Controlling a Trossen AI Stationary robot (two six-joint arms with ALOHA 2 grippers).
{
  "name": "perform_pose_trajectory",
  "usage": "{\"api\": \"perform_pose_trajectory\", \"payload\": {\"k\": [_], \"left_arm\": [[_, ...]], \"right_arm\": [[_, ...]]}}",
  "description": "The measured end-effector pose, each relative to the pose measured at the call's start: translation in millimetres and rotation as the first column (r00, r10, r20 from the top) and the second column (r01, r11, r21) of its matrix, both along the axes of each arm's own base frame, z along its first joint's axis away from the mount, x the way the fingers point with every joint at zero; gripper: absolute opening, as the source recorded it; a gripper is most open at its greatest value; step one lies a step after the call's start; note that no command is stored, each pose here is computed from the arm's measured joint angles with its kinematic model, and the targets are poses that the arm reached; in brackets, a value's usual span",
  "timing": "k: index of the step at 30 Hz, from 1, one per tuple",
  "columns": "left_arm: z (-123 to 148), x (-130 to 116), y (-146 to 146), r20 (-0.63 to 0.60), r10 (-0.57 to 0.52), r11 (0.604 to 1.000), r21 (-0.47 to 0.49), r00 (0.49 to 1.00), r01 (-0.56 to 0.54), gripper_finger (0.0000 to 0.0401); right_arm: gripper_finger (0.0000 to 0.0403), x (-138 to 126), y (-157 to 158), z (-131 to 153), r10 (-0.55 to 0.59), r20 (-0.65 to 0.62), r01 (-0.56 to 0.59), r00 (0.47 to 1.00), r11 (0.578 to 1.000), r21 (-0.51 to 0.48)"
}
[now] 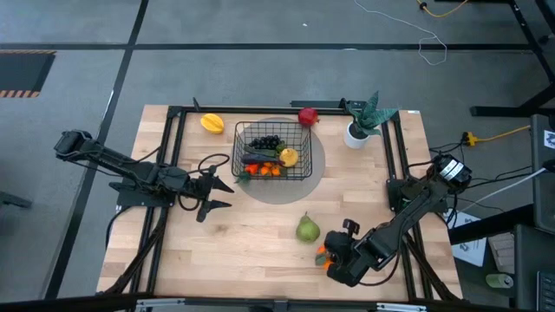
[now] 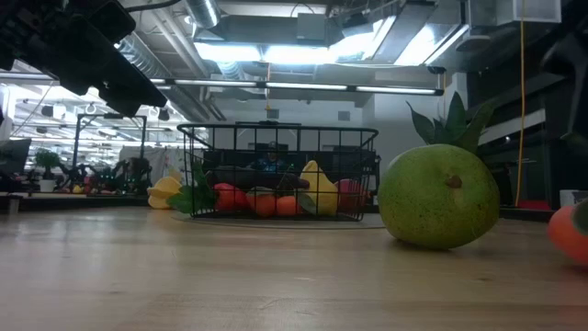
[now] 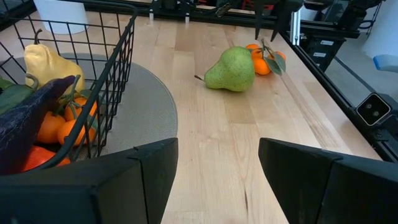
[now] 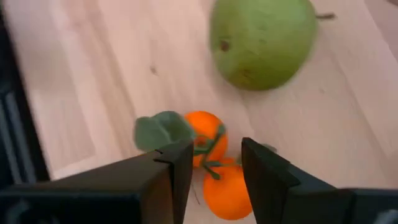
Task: Build produce basket
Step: Put the orange tangerines into the wire basket
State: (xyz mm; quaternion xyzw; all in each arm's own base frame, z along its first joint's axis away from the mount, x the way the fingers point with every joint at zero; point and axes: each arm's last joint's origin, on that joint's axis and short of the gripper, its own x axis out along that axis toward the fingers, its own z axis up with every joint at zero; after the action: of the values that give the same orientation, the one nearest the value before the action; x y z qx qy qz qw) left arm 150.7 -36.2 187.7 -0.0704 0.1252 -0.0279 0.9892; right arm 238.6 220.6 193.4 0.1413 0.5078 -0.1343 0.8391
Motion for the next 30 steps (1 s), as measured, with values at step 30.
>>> {"api": "perform_pose_trajectory", "payload": {"k": [30], "left_arm": [[-0.7,-0.2,0.0,-0.008,0.001,1.0,-0.001,1.0,-0.001,0.0213]], "right_arm": [[0.0126,21.7,-11.7,-32.9,-0.112,-0.051,0.109,0.992,0.992,-0.059]]}}
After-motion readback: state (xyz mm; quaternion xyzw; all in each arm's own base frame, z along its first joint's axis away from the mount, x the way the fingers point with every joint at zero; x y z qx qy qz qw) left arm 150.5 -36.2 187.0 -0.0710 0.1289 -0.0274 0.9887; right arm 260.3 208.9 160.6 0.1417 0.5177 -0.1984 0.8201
